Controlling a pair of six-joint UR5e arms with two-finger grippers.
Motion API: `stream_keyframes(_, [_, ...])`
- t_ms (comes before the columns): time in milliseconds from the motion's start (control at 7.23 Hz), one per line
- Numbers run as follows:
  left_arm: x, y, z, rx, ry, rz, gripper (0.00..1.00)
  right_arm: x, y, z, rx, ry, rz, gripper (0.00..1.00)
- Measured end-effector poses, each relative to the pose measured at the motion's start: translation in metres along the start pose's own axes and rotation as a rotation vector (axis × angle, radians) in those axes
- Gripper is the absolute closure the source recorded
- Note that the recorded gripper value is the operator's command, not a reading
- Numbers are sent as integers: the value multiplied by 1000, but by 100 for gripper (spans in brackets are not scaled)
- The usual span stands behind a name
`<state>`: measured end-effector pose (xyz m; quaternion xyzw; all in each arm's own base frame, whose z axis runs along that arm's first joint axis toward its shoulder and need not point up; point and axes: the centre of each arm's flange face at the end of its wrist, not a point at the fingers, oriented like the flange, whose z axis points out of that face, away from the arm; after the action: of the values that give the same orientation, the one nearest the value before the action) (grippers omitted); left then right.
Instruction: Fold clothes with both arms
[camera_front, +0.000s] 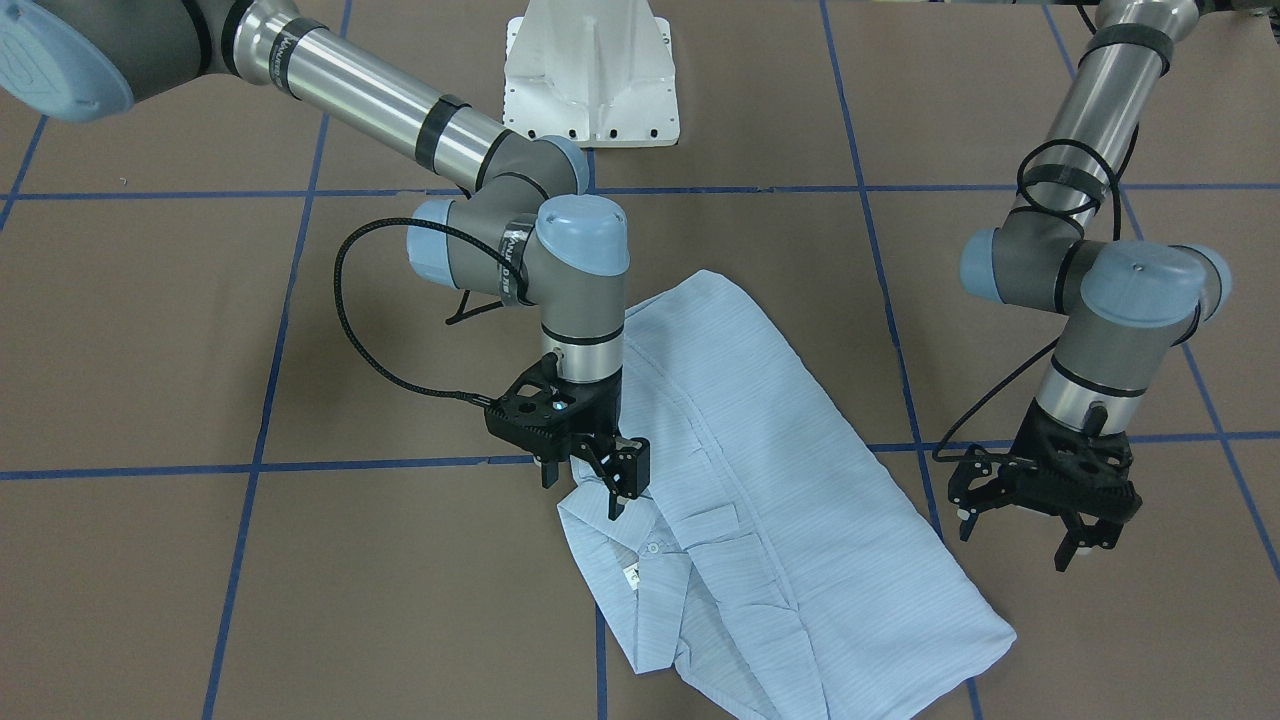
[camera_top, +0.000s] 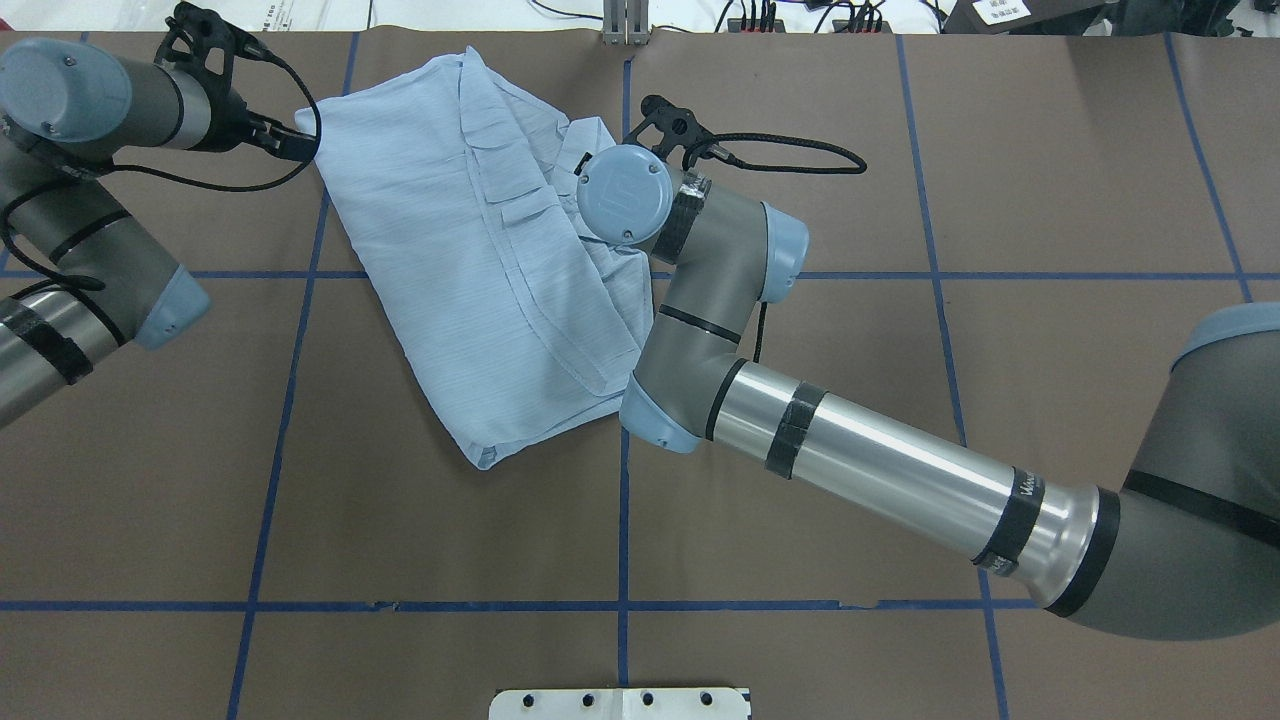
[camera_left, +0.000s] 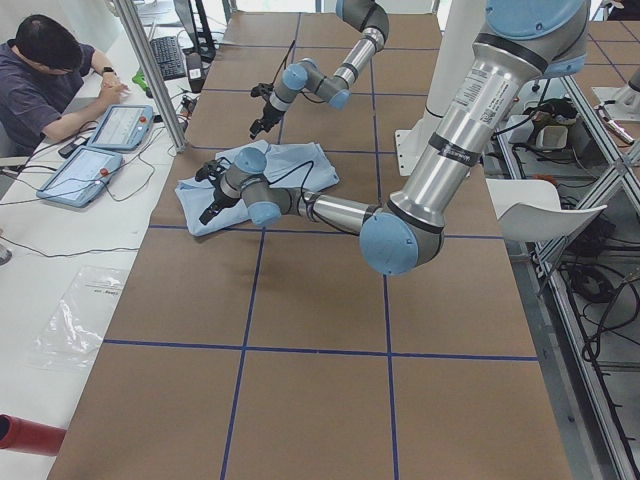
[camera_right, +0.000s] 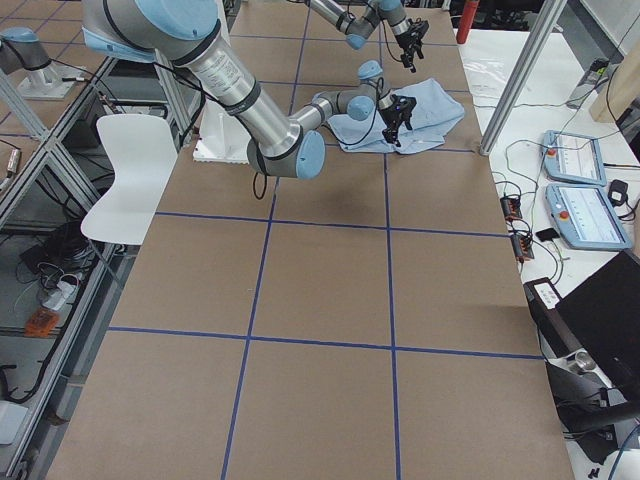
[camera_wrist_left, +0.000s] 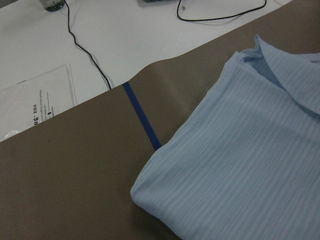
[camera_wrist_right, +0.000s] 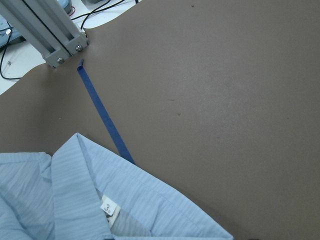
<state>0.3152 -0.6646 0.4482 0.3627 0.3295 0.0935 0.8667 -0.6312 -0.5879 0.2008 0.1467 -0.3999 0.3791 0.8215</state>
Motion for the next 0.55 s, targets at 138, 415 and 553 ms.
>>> stream_keyframes(138, [0, 0, 0, 0, 0, -1, 0, 3, 5, 9, 7, 8, -2, 25])
stream_keyframes(415, [0, 1, 0, 0, -1, -1, 0, 11, 10, 21, 14, 30, -11, 26])
stream_keyframes(553, [0, 1, 0, 0, -1, 0, 0, 13, 12, 24, 15, 36, -15, 30])
